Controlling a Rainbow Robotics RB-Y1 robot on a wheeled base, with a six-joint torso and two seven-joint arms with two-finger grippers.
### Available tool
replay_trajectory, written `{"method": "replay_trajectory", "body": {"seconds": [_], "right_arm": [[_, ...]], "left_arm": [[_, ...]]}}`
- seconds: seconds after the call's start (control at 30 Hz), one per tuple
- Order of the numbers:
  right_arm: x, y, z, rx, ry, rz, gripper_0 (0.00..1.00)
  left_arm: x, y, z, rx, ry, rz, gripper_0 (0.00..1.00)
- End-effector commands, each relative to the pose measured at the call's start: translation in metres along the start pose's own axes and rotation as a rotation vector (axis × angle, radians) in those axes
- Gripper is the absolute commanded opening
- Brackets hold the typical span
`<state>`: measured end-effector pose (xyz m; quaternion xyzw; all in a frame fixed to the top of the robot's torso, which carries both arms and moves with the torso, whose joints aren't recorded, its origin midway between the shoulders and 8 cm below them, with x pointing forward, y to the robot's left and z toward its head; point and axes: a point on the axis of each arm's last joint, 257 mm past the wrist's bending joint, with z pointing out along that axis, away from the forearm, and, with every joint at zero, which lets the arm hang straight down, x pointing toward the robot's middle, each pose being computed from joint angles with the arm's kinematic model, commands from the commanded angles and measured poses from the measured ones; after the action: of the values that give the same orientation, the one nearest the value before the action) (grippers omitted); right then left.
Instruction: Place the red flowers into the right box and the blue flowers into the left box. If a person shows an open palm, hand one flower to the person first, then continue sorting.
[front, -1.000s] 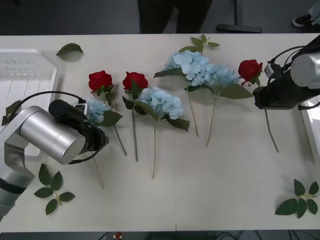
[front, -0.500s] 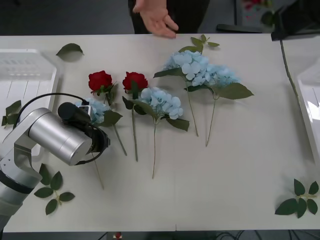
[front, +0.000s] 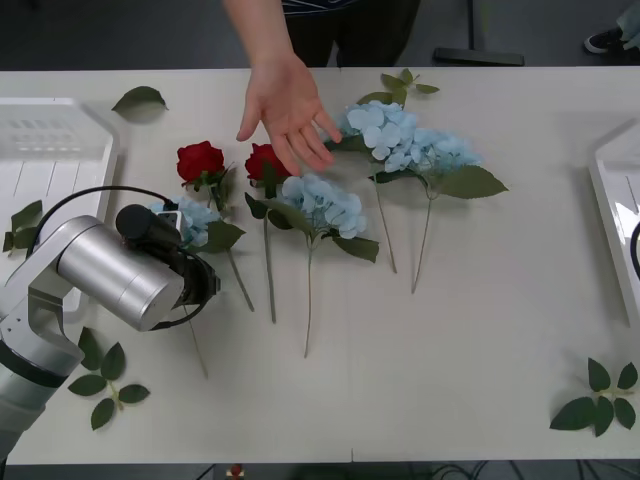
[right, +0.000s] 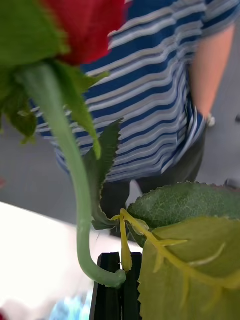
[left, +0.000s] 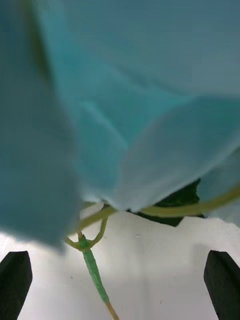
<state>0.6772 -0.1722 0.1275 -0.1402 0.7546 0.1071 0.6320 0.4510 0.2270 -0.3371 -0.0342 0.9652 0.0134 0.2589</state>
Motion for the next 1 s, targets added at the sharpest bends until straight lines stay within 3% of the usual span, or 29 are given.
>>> {"method": "replay_trajectory", "body": {"seconds": [0.03, 0.27, 1.0], "right_arm": [[-0.051, 0.026, 0.012, 0.013, -0.116, -0.08, 0.0], [-0.054, 0.055, 0.037, 0.054, -0.167, -0.141, 0.0], [-0.06, 0.127, 0.053, 0.082, -0.245, -0.035, 0.0]], "left_arm": [[-0.016, -0.004, -0.008, 0.002, -0.031, -0.004, 1.0], [-0.016, -0.004, -0.008, 0.002, -0.031, -0.004, 1.0], [-0.016, -0.004, -0.008, 0.002, -0.031, -0.004, 1.0]]}}
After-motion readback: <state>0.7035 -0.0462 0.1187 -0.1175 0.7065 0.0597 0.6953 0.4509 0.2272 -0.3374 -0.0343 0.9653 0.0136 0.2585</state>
